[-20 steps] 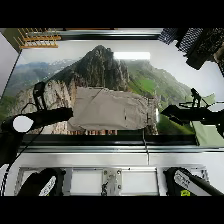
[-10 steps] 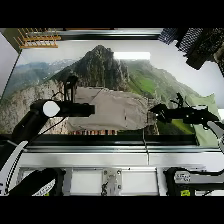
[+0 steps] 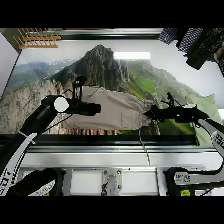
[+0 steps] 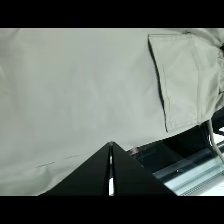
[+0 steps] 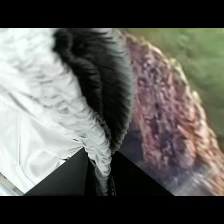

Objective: Fold the clothes and pants, and hang the long-sleeved shirts on hangers.

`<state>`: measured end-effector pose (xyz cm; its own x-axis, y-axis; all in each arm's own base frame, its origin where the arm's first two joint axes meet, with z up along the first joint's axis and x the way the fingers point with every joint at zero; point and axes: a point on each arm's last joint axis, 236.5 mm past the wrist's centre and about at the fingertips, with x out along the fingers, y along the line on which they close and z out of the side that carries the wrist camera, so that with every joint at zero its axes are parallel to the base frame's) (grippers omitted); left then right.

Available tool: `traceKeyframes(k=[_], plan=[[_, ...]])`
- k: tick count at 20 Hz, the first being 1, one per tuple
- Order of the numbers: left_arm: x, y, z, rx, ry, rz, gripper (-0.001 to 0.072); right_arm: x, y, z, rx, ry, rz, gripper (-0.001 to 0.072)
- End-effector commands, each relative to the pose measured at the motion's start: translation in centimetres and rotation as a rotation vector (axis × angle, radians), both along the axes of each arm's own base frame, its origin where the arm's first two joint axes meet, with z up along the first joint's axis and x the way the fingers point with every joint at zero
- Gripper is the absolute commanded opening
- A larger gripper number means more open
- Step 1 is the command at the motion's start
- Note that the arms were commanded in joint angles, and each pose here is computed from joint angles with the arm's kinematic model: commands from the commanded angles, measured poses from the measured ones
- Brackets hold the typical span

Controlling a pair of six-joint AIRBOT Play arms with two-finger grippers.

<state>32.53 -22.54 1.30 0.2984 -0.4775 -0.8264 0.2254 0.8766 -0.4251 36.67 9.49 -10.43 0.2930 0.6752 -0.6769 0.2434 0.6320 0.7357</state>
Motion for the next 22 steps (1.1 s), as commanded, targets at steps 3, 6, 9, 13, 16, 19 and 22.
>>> traceKeyframes(k=[3,6,9,13,16,19,22], plan=[[0.7,-0.8,-1.7,0.006,0.013,0.001,0.0005,-3.2,-6.3,3.1,-0.266,0.135,0.137,0.0028],[1.8,-4.4,-3.6,-0.022,0.054,-0.023,0.0004,-3.2,-8.7,8.0,-0.396,0.153,0.184,0.0027],[3.5,-8.7,-5.9,-0.013,0.053,-0.081,0.0004,-2.3,-8.1,13.2,-0.408,0.124,0.184,0.0027],[3.3,-14.9,-9.6,0.005,0.084,-0.185,0.0005,-1.6,-4.8,17.5,-0.423,0.078,0.242,0.0027],[2.2,-18.4,-11.7,0.022,0.113,-0.260,0.0005,-1.4,-1.7,19.6,-0.440,0.031,0.296,0.0027],[1.1,-20.2,-13.1,0.039,0.147,-0.309,0.0005,-1.4,0.8,20.8,-0.465,-0.009,0.340,0.0027],[0.9,-20.9,-13.7,0.041,0.155,-0.321,0.0005,-1.7,2.4,21.2,-0.497,-0.026,0.375,0.0027]])
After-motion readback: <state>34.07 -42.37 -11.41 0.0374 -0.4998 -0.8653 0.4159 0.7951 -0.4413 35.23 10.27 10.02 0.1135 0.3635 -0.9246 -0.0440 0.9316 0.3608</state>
